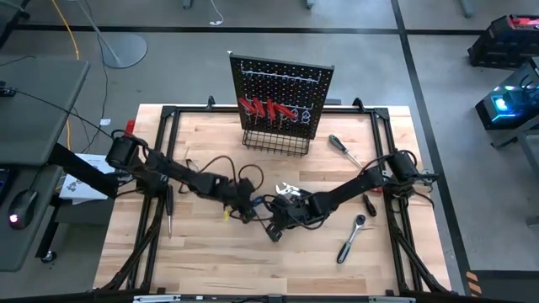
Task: Hang tools onto peg board
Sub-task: Hang the blue pick tool on the pegboard
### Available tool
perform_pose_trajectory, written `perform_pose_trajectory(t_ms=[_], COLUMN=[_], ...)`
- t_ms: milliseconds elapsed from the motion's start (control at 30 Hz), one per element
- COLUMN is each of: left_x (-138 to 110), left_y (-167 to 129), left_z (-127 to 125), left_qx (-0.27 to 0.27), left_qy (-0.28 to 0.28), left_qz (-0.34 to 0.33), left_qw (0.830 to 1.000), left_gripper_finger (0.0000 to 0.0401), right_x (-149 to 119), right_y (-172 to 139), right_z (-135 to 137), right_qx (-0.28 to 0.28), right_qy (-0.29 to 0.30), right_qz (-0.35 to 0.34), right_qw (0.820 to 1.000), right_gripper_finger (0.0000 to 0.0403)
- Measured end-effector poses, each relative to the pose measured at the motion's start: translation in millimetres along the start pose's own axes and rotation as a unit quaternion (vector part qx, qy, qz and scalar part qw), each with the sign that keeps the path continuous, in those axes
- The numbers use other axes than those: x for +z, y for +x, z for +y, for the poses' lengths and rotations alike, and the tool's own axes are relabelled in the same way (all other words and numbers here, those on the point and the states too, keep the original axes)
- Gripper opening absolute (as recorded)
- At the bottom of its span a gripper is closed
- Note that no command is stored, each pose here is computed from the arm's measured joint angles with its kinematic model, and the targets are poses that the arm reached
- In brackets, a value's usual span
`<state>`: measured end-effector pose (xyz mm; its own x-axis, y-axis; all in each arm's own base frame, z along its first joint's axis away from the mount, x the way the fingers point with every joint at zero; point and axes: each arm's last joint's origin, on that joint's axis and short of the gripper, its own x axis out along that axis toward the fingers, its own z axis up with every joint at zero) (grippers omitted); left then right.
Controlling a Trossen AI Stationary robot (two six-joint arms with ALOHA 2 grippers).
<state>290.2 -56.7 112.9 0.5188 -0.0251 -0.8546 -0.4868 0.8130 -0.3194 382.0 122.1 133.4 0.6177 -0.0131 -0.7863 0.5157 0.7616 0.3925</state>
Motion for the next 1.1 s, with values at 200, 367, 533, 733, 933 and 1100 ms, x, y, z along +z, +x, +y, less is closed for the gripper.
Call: perform_pose_trajectory(t_ms=[200, 367, 533, 733, 933, 1100], left_x=[-13.6, -13.6, -13.0, -14.3, -21.7, -29.6], left_y=[-1.5, -1.4, -1.2, -1.2, -2.5, -4.6], left_z=[-11.6, -11.7, -12.3, -13.6, -22.3, -38.1], left_qx=[0.027, 0.026, 0.020, 0.013, -0.017, -0.083], left_qy=[-0.098, -0.157, -0.193, -0.213, -0.250, -0.265], left_qz=[-0.038, -0.044, -0.050, -0.044, -0.010, 0.036], left_qw=[0.994, 0.986, 0.980, 0.976, 0.968, 0.960], left_gripper_finger=[0.0000, 0.0000, 0.0000, 0.0000, 0.0000, 0.0000], right_x=[5.6, 1.0, -12.6, -20.1, -24.3, -24.6], right_y=[-0.6, 7.6, 22.1, 20.3, 17.6, 16.0], right_z=[10.8, 9.3, 6.9, 5.7, -0.8, -1.7], right_qx=[0.084, 0.087, 0.081, 0.052, 0.016, 0.012], right_qy=[-0.043, -0.060, -0.049, -0.051, -0.056, -0.068], right_qz=[0.008, 0.017, 0.042, 0.059, 0.088, 0.093], right_qw=[0.995, 0.994, 0.995, 0.996, 0.994, 0.993], right_gripper_finger=[0.0000, 0.0000, 0.0000, 0.0000, 0.0000, 0.0000])
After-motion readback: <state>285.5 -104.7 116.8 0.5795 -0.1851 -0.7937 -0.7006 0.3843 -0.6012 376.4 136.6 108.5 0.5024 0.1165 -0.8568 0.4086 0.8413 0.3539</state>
